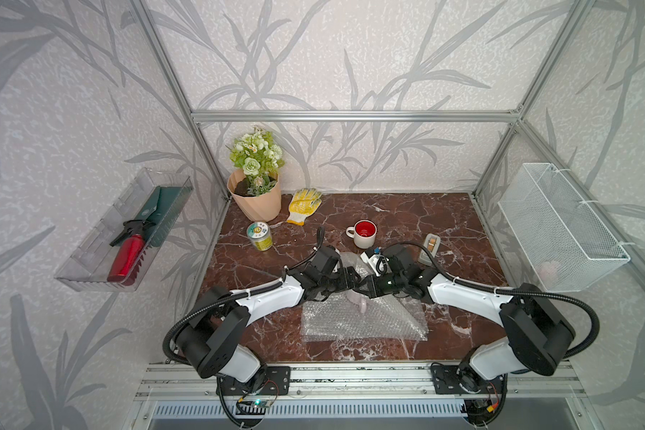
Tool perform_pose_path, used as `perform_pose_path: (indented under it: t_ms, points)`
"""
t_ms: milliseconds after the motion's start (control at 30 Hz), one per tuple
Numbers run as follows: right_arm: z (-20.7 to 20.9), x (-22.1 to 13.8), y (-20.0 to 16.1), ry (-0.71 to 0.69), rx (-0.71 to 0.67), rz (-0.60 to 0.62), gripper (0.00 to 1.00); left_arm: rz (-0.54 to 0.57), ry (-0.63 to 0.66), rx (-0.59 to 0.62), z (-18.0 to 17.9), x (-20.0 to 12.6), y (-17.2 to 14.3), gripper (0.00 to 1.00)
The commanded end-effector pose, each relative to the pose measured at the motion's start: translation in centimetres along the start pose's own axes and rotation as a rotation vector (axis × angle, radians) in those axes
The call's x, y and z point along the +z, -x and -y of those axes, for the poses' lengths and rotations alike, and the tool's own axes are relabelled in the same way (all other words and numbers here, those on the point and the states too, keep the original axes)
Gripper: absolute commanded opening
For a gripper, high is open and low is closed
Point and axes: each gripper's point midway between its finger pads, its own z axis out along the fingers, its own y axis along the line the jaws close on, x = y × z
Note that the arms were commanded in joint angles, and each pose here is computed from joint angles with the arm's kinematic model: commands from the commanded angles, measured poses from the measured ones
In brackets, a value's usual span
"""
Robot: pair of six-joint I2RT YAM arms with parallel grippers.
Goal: Wrap mugs in bubble wrap
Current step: Wrap the mug in bubble wrap.
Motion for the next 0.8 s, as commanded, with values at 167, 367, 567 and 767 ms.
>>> perform_pose_path:
  t_ms: [167,367,567,767]
  points:
    - [1.0,0.8,-0.9,-0.030,-0.002,-0.027,0.00,-0.035,0.019,0.042,0.8,1.5,0.6,0.86]
    - [1.2,0.8,-1.0,-0.035,-0.001,-0.030,0.02,-0.055,0.016,0.029,0.7,2.7,0.5,0.86]
    - [0.8,0.4,-0.7,-0.032,-0.007,-0.021,0.10,-0.055,0.026,0.022,0.3,3.0,0.5,0.86]
    - [-0.3,-1.4,0.2,-0.053,-0.052,0.012,0.27,-0.057,0.035,0.017,0.0,3.2,0.4,0.87]
